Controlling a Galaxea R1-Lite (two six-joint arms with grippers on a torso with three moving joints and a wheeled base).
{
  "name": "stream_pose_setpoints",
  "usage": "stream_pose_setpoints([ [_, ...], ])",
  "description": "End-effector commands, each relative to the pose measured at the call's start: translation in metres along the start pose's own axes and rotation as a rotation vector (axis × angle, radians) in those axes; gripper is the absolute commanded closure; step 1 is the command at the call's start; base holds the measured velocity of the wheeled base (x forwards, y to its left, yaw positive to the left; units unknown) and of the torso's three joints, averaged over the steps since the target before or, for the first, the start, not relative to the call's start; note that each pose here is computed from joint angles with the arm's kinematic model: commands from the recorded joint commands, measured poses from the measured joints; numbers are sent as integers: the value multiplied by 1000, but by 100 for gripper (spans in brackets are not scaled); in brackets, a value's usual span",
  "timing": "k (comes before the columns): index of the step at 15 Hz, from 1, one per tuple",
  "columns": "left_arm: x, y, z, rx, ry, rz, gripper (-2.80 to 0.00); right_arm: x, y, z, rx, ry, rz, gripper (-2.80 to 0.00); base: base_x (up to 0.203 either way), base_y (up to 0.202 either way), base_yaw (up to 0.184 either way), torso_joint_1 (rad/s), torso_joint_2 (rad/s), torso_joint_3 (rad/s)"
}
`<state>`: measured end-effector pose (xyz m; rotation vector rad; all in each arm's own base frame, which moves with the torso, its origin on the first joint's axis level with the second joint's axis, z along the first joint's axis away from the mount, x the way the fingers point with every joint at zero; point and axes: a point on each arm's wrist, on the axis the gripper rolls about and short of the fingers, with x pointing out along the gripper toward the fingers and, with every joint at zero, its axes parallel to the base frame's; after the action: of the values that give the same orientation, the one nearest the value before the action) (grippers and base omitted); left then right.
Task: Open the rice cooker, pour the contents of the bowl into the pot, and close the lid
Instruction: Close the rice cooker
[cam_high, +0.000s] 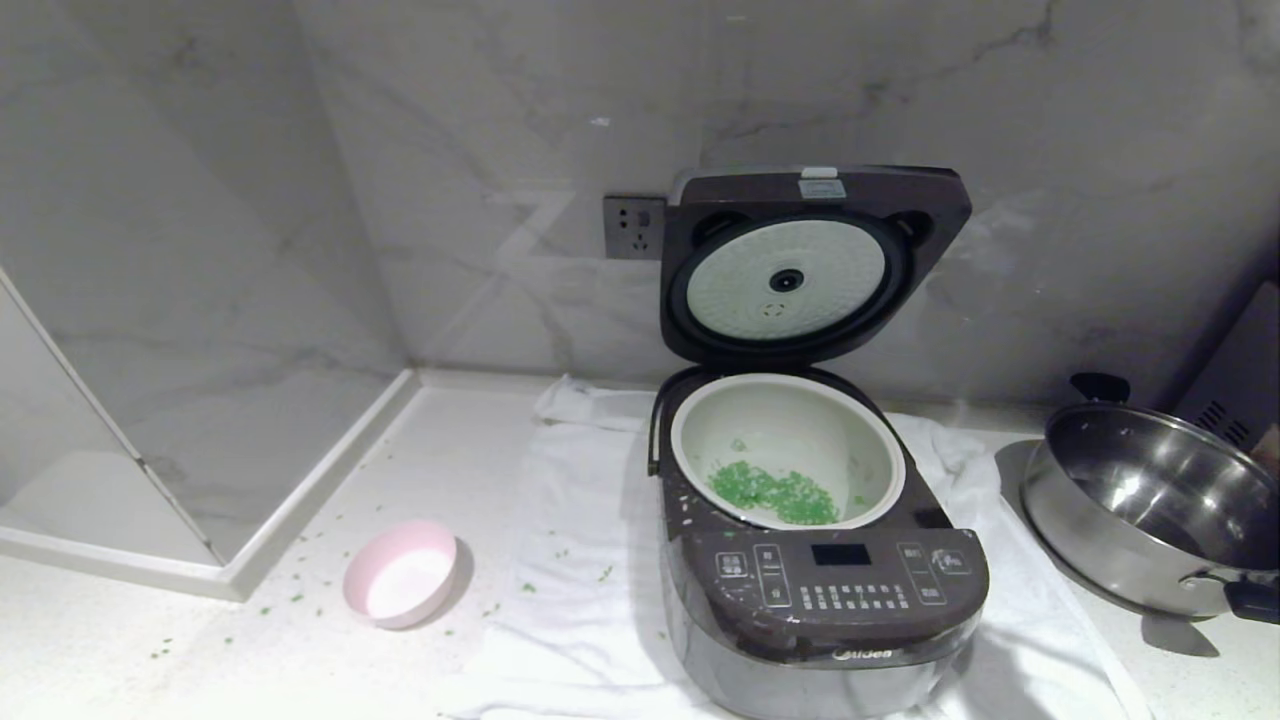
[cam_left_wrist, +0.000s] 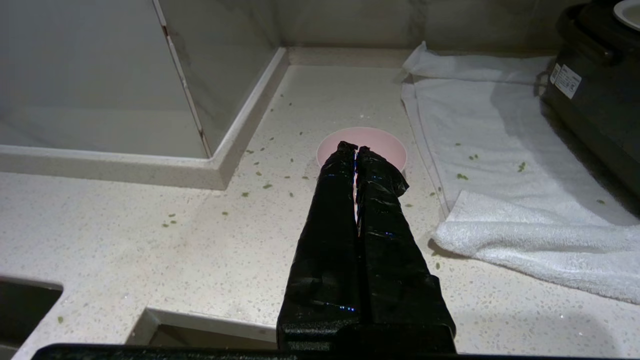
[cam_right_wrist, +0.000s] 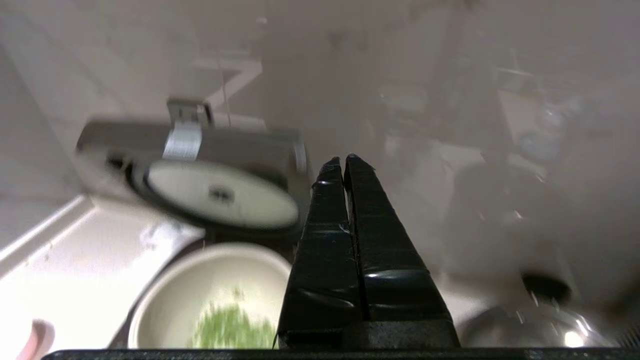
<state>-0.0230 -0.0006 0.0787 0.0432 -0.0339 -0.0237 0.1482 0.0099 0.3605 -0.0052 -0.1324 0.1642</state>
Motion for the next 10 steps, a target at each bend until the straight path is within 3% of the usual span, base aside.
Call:
stream_pose_setpoints([
  [1, 1, 0, -4, -2, 13, -2, 0, 62, -4, -5, 15, 58, 14, 0, 0, 0, 0, 0, 0, 0],
  [4, 1, 0, -3, -2, 13, -2, 0, 110, -4, -8, 55, 73, 37, 0, 0, 0, 0, 0, 0, 0],
  [7, 1, 0, -4, -2, 15, -1, 0, 153, 11, -29, 107, 128, 93, 0, 0, 0, 0, 0, 0, 0],
  [10, 1, 0, -4, -3, 13, -1, 0, 181, 16, -30, 136, 112, 108, 0, 0, 0, 0, 0, 0, 0],
])
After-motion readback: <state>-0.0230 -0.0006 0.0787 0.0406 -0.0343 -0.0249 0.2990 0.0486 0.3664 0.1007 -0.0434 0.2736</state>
